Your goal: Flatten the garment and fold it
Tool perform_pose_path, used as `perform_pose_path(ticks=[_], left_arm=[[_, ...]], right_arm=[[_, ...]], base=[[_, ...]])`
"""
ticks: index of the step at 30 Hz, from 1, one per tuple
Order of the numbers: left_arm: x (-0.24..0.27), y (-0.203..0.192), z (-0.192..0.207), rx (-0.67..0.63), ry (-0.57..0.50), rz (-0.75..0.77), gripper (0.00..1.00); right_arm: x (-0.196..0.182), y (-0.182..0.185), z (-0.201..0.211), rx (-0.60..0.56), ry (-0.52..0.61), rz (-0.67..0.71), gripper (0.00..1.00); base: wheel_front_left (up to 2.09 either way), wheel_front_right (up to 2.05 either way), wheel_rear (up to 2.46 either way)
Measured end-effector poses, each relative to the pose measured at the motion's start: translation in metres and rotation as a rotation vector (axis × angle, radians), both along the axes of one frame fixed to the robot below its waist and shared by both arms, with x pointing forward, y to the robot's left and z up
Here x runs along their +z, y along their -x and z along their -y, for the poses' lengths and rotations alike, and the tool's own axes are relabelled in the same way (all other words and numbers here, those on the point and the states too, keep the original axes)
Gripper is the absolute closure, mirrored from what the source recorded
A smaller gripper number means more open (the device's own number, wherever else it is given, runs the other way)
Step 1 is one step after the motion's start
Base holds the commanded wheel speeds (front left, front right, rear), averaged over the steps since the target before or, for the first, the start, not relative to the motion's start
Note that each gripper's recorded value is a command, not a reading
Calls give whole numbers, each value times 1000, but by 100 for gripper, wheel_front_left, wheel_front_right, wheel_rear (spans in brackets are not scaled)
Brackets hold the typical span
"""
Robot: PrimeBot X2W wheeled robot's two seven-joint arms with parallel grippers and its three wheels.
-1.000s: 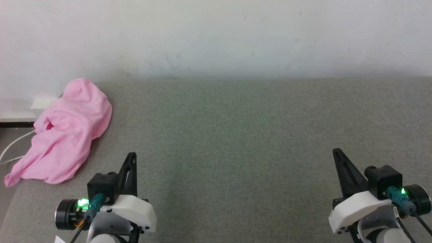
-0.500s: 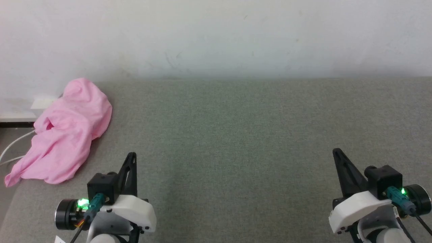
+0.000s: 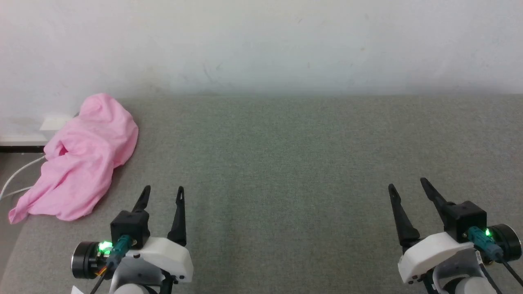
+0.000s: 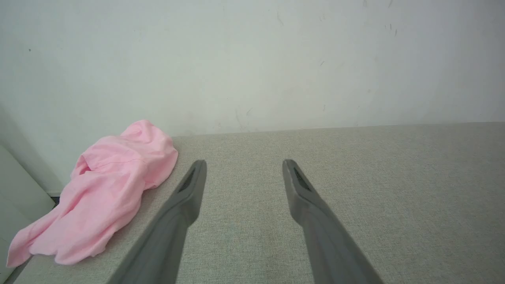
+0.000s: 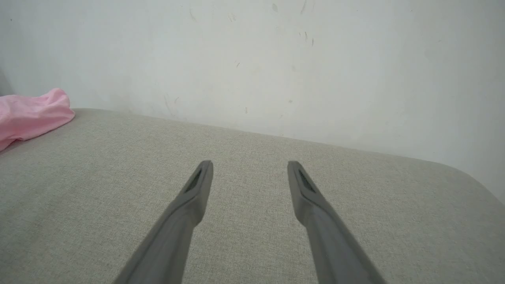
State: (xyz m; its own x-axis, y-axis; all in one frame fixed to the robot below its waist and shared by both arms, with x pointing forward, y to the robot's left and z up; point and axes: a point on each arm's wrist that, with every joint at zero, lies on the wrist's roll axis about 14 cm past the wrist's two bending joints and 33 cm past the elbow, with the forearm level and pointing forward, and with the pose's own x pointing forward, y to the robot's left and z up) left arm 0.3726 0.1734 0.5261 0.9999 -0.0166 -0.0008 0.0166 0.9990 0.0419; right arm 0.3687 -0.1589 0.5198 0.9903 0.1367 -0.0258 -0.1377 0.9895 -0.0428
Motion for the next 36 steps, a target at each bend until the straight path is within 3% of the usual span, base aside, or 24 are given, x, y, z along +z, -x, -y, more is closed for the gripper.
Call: perform_pose_path(ticks=[13, 36], left_arm=[[-2, 11, -16, 57, 24, 8, 0], [2, 51, -78, 271, 37, 50, 0]], right_arm=[[0, -8, -19, 56, -14, 10, 0], [2, -27, -84, 242, -49, 29, 0]], base=[[0, 0, 0], [-1, -1, -1]])
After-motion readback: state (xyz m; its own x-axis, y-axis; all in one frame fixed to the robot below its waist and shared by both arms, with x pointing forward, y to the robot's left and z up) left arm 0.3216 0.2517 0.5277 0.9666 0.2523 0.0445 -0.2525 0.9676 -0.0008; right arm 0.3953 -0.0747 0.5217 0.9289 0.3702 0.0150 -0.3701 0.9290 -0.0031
